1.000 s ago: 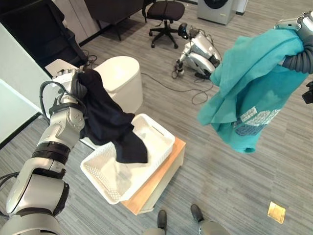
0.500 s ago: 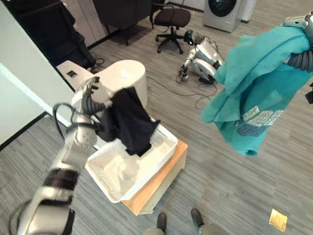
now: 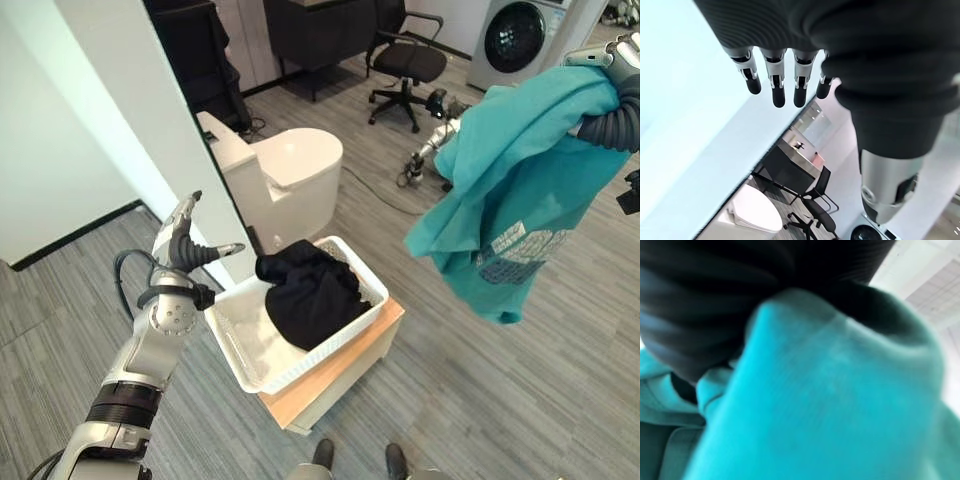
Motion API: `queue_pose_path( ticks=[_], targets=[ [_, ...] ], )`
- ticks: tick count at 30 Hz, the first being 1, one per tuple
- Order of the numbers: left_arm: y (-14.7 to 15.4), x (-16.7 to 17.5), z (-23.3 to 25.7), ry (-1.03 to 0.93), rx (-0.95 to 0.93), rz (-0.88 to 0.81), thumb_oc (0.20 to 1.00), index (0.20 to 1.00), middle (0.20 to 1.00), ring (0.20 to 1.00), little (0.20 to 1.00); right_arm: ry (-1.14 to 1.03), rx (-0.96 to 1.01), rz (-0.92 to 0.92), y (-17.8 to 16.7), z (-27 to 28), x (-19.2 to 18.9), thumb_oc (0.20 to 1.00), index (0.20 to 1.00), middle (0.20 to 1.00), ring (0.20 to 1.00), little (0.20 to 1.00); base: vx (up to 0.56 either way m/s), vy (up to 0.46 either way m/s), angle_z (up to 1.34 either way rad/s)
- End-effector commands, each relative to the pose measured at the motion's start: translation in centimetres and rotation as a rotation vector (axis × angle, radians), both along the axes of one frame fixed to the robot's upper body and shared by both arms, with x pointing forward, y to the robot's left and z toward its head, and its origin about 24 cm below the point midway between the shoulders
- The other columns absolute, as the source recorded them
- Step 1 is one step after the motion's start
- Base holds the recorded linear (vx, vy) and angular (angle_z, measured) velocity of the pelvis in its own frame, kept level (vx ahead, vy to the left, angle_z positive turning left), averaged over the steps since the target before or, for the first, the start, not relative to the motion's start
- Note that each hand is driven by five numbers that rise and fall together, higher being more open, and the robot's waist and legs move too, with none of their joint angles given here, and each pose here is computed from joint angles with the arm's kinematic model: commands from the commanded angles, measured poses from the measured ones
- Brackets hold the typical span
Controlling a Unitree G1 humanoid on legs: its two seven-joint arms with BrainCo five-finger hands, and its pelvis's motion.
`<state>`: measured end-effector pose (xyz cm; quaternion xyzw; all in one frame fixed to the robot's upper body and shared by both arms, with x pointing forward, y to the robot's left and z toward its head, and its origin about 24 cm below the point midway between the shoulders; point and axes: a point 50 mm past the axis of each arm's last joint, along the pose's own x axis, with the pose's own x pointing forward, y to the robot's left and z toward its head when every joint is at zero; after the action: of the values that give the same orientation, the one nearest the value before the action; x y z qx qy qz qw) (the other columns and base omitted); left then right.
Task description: Pick up bed clothes into laundry basket.
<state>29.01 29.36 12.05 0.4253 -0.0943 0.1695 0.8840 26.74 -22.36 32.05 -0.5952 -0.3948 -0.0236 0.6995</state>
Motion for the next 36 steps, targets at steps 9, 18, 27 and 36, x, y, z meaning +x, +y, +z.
queue_pose_path(
  ticks=[9, 18, 27, 36],
  targets=[
    [-2.1, -5.3, -4.8, 0.096, -0.229, -0.142, 1.0, 1.0, 1.0, 1.0, 1.0, 0.009, 0.197, 0.004, -0.5, 1.3, 2.9, 0.2, 0.2, 0.2, 0.2, 0.2, -0.03, -0.019, 0.35],
    [-1.3, -8.3, -10.6, 0.357, -0.35, -0.082, 1.0, 1.0, 1.0, 1.0, 1.0, 0.107, 0.43, -0.061, -2.9, -2.9, 4.8, 0.2, 0.2, 0.2, 0.2, 0.2, 0.01, -0.009, 0.53],
    [-3.9, -7.1, -11.8, 0.409, -0.387, -0.16, 1.0, 1.0, 1.0, 1.0, 1.0, 0.213, 0.526, -0.04, -1.1, -8.2, 5.7, 0.2, 0.2, 0.2, 0.2, 0.2, -0.06, 0.001, 0.12],
    [-5.7, -6.3, -11.8, 0.418, -0.392, -0.237, 1.0, 1.0, 1.0, 1.0, 1.0, 0.264, 0.579, -0.27, -4.2, -10.7, 7.9, 1.0, 1.0, 1.0, 1.0, 1.0, -0.02, 0.029, 0.0]
  ],
)
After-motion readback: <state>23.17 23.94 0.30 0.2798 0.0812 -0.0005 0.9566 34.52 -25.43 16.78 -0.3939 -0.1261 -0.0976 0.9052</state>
